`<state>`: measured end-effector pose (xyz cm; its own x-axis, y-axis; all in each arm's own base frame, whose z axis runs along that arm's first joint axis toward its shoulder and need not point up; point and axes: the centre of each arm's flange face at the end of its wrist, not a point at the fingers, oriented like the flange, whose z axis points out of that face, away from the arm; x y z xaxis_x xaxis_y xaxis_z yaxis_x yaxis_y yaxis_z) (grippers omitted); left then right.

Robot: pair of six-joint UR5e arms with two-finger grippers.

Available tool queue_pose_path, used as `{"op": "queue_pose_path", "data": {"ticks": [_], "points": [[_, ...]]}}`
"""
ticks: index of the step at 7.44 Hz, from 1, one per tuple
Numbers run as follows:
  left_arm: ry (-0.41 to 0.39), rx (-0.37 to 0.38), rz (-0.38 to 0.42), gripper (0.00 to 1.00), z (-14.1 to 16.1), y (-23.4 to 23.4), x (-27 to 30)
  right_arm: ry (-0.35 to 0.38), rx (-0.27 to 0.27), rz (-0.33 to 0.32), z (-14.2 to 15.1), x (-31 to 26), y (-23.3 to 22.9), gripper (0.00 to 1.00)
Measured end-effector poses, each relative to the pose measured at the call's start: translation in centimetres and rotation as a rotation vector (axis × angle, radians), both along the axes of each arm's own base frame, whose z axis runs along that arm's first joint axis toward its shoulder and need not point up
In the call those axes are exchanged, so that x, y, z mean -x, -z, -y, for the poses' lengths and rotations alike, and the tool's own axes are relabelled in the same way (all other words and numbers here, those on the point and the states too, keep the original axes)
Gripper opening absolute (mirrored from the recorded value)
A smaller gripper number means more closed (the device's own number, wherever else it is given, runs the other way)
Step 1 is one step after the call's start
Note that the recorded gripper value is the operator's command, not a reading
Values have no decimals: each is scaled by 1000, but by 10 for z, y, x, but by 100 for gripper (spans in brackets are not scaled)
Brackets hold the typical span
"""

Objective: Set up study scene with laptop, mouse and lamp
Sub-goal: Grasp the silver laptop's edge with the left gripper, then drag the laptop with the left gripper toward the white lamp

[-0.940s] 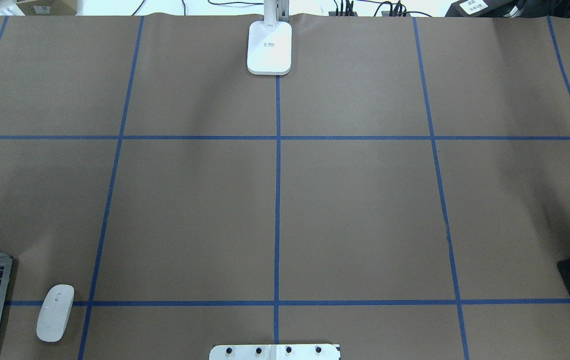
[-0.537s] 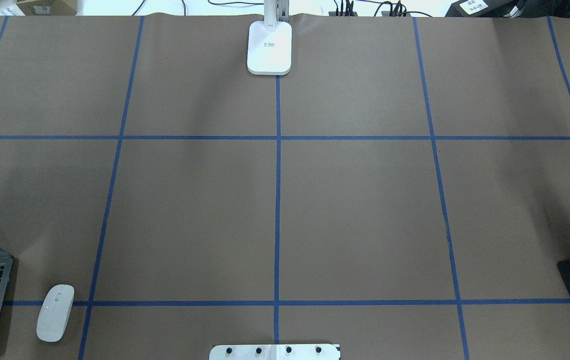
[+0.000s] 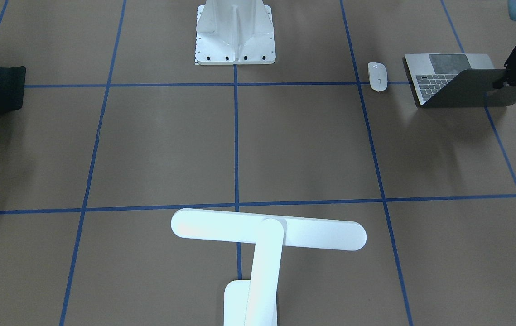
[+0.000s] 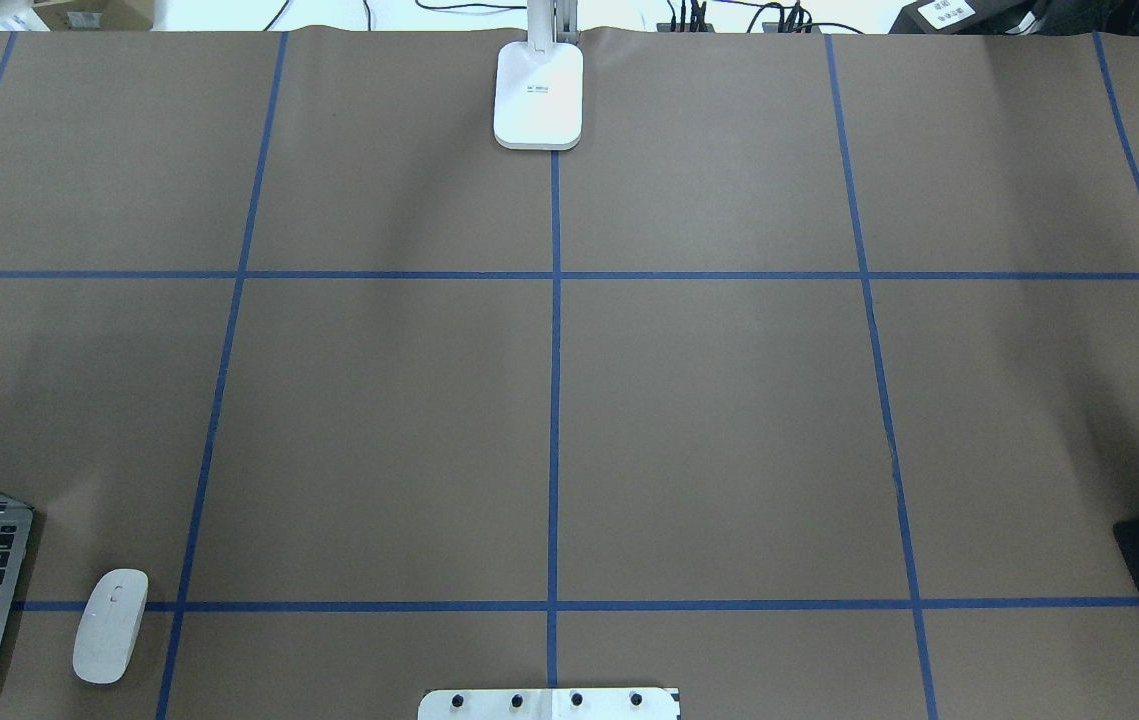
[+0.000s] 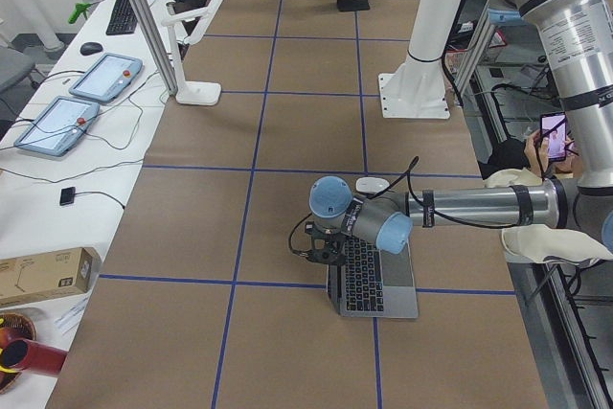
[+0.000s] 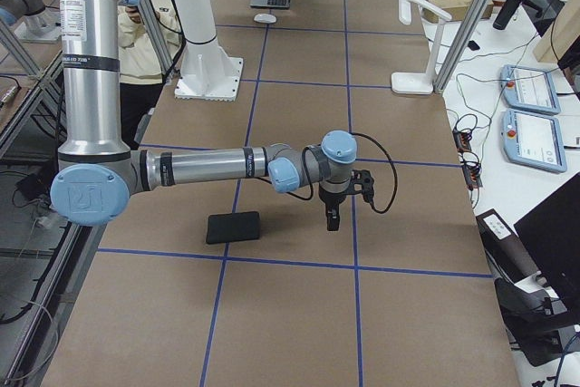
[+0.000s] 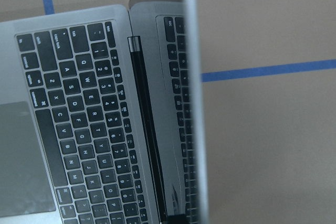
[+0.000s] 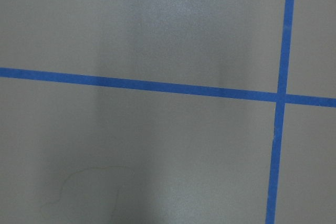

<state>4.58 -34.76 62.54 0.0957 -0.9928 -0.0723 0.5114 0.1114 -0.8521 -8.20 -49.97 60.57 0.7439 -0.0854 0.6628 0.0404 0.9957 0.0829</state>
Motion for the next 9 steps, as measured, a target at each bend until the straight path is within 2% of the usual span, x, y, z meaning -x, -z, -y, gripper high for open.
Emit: {"op": "queue_pose_path", "data": {"ticks": [2,5,6,9], "points": [[-21,1,-72,0,6,17,-5,2,-1,4,0,0,1,100],[-31,-19,-132,0,22,43,-7,6,4,9,0,2,0,100],[-30,-31,-146,0,36,55,-9,7,7,10,0,3,0,100],[-22,-47,-163,0,103,113,-19,8,20,8,-1,4,-4,100]]}}
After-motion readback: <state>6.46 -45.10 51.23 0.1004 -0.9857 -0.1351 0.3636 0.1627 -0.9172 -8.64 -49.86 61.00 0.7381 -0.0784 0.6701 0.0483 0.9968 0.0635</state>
